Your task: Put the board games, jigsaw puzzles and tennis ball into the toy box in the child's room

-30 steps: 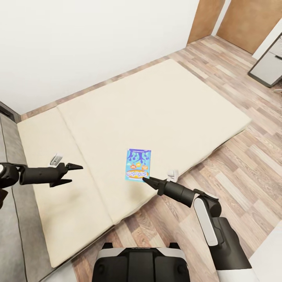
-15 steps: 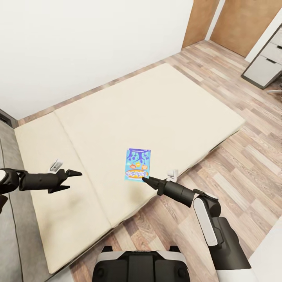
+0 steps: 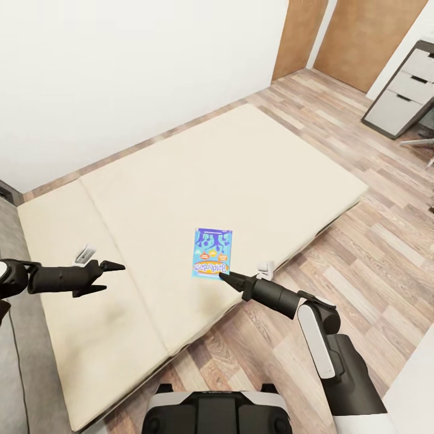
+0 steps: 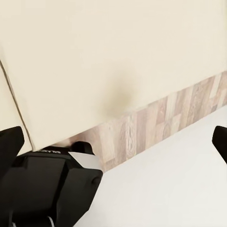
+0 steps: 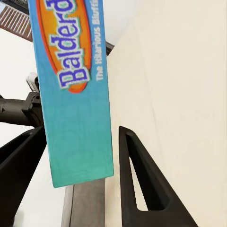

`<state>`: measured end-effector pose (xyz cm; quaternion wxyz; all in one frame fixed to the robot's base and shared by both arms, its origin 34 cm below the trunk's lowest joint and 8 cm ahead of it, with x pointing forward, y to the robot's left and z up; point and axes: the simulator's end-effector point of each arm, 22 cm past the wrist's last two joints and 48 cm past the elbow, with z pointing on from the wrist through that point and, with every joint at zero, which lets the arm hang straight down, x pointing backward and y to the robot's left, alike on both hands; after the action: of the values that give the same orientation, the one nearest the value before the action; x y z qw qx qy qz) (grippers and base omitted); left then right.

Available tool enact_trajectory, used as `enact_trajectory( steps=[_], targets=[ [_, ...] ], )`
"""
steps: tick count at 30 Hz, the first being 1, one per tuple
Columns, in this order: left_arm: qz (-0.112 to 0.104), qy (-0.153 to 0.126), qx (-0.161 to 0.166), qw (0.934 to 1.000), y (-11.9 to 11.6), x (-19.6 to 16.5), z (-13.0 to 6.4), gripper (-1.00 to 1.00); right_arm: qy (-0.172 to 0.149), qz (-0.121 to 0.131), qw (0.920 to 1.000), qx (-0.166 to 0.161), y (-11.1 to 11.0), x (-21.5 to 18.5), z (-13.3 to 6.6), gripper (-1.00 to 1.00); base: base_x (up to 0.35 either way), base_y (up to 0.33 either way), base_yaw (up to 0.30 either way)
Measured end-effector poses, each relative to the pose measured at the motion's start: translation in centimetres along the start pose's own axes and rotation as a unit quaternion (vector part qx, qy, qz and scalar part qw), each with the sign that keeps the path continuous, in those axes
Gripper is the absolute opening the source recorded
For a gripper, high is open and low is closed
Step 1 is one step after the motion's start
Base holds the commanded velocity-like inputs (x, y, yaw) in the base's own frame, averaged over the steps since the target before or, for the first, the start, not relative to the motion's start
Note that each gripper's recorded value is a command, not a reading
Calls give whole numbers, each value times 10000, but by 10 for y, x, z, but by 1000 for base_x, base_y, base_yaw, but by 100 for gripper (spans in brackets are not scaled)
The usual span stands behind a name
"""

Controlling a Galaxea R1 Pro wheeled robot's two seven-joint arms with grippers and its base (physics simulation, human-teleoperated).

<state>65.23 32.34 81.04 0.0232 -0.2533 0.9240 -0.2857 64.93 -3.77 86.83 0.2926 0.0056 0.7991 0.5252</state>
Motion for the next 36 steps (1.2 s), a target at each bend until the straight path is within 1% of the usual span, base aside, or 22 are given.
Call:
enact_trajectory(
  steps=[36],
  targets=[
    [151, -191, 142, 9996, -22, -5, -24, 100, -127, -244, 9996, -117, 27, -19, -2, -100, 0, 0, -73]
  ],
)
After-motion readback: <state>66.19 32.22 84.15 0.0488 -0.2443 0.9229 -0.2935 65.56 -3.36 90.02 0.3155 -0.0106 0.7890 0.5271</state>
